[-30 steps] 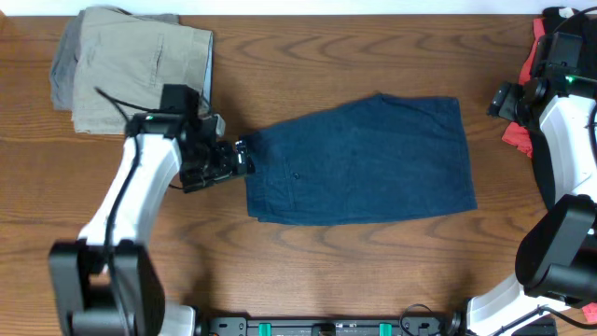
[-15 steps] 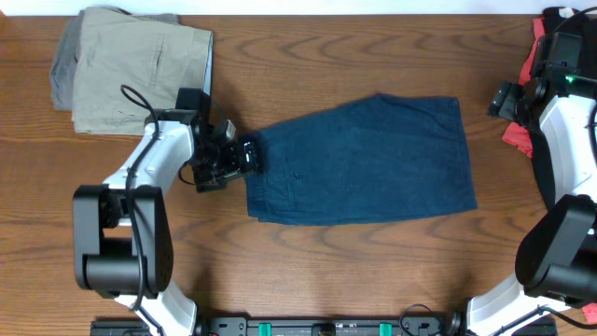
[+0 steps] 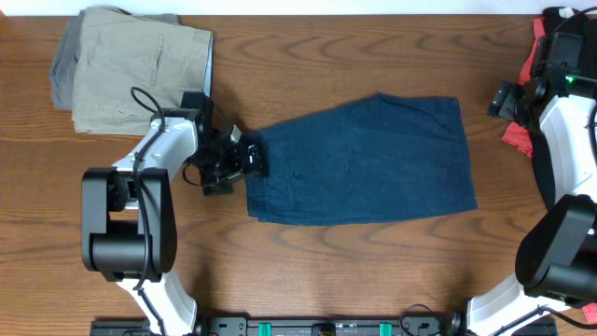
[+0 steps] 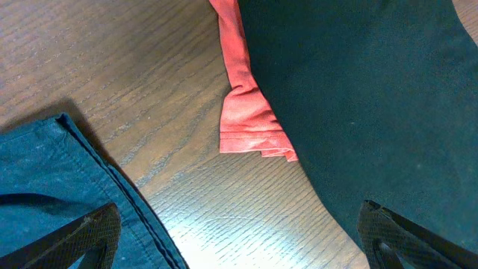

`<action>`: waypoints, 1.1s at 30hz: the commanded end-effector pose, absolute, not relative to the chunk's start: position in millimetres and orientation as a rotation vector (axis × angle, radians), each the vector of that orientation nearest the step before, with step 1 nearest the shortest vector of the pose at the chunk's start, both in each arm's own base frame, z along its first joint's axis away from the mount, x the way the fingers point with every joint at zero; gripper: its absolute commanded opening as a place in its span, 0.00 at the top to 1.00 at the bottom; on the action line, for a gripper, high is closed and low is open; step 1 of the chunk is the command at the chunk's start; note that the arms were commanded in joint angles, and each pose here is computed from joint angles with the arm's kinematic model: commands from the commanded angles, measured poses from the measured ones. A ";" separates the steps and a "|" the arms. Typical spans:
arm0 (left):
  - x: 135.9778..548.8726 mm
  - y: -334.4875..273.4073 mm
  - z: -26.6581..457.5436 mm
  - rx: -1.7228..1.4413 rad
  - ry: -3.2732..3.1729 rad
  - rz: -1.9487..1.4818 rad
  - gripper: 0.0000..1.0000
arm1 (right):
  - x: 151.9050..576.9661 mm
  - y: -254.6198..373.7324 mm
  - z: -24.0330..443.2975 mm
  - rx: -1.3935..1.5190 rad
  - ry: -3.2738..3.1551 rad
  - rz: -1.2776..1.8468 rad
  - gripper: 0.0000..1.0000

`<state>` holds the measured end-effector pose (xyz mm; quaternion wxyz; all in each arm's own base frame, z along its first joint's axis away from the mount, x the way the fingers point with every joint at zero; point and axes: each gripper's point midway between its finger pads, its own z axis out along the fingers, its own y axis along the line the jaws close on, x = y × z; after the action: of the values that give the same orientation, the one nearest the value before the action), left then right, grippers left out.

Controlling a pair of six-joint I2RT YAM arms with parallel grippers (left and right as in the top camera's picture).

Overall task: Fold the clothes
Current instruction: 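Grasp the shorts' left edge with the left gripper and lift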

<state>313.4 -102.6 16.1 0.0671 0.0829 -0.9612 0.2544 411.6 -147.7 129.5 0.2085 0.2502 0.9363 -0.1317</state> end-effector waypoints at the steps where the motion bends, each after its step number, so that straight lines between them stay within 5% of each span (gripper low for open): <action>1: 298.1 -110.6 -9.8 0.221 -2.796 0.797 0.02 | 413.6 -154.0 137.4 0.708 2.581 -0.386 0.01; 15: 278.9 -130.8 -33.3 0.122 -2.780 0.775 0.03 | 413.7 -153.6 137.4 0.707 2.581 -0.385 0.01; 27: 281.7 -129.0 -35.5 0.111 -2.802 0.753 0.90 | 413.6 -153.8 137.4 0.708 2.581 -0.386 0.01; 33: 280.2 -112.5 -40.5 0.187 -2.819 0.607 0.94 | 413.6 -153.8 137.4 0.708 2.581 -0.386 0.01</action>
<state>301.5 -145.9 -3.1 0.0883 0.0396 -0.9433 0.3176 411.6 -147.7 129.5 0.2085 0.2502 0.9363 -0.1317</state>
